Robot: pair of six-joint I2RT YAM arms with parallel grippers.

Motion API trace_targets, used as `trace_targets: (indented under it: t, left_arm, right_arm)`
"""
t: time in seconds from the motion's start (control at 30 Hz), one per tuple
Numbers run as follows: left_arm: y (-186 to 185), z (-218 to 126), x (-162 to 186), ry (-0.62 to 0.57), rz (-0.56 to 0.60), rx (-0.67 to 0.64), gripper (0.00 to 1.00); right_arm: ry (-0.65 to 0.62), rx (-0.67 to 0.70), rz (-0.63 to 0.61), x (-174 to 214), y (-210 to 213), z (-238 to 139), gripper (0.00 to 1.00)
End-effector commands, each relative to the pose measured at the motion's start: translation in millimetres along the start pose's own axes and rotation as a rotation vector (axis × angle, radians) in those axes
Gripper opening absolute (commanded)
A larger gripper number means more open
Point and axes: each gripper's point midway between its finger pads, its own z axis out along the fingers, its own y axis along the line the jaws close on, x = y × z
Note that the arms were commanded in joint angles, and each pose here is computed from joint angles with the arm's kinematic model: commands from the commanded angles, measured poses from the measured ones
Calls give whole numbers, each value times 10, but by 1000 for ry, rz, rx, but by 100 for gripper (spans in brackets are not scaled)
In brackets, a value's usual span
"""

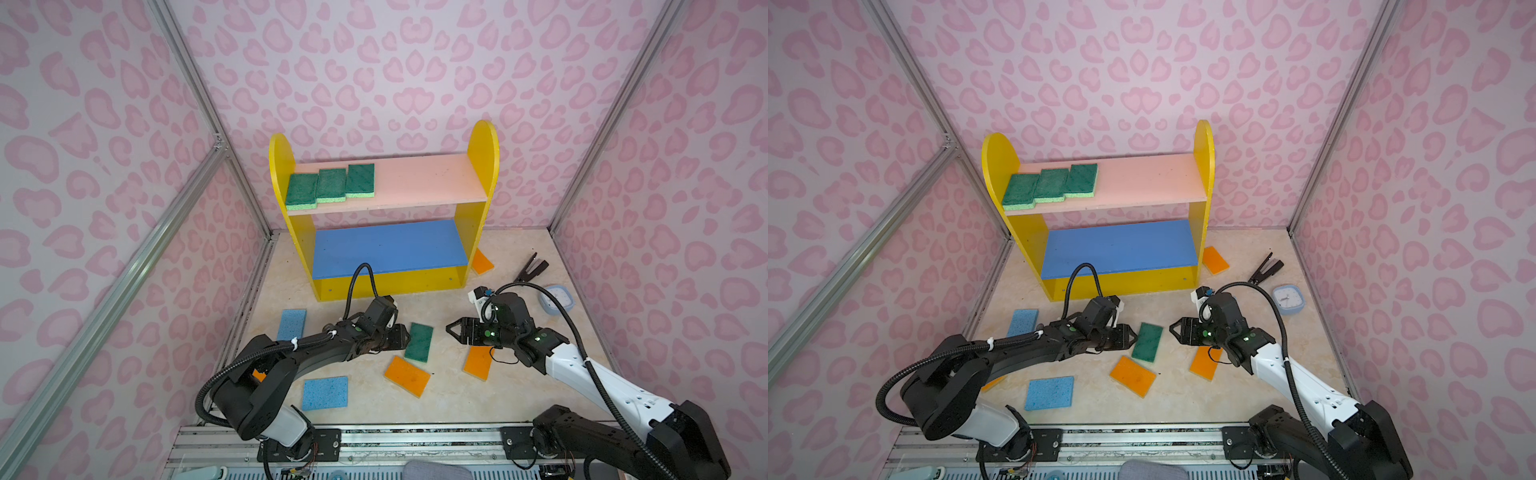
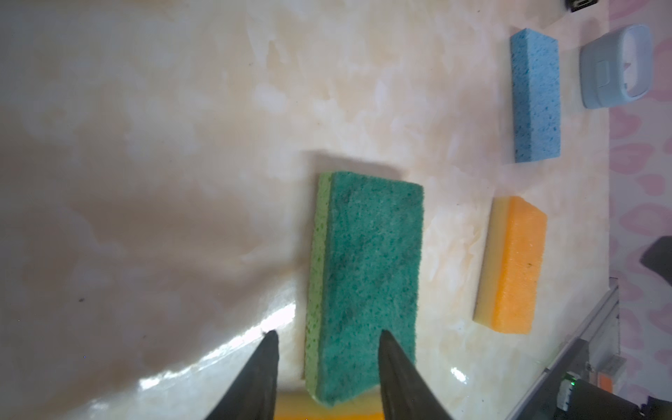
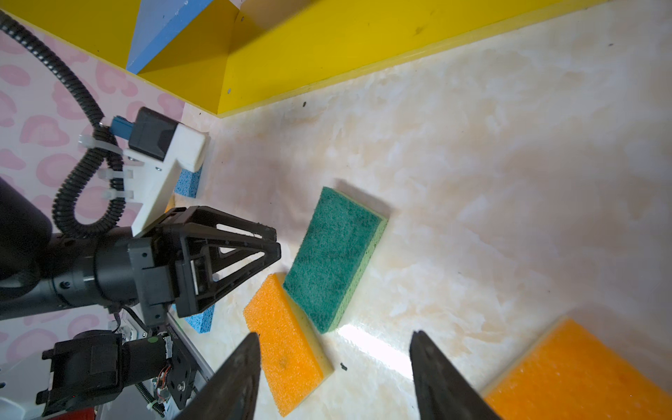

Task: Place and organize the cleaning sponges onto the shelf
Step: 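Grasp the green sponge with the left gripper while the right gripper waits beside it, then lift the green sponge with the left gripper while the right gripper closes on it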

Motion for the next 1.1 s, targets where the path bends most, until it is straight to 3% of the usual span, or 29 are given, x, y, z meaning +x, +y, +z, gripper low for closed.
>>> trace_targets:
  t: [0.0, 0.3, 0.57, 0.77, 1.07]
  left_arm:
    - [-31, 64, -22, 6, 23, -13, 47]
    - [-46, 338, 51, 64, 30, -51, 41]
    - [-79, 374, 27, 59, 18, -48, 5]
    - [-170, 166, -114, -15, -28, -4, 4]
    - [-325, -532, -548, -196, -190, 129, 4]
  right_arm:
    - [7, 10, -4, -1, -19, 27, 66]
    - [17, 27, -17, -3, -47, 52, 66]
    - [16, 34, -17, 25, -72, 19, 65]
    - [-2, 7, -4, 39, -23, -40, 66]
    - [-78, -173, 78, 200, 350, 90, 66]
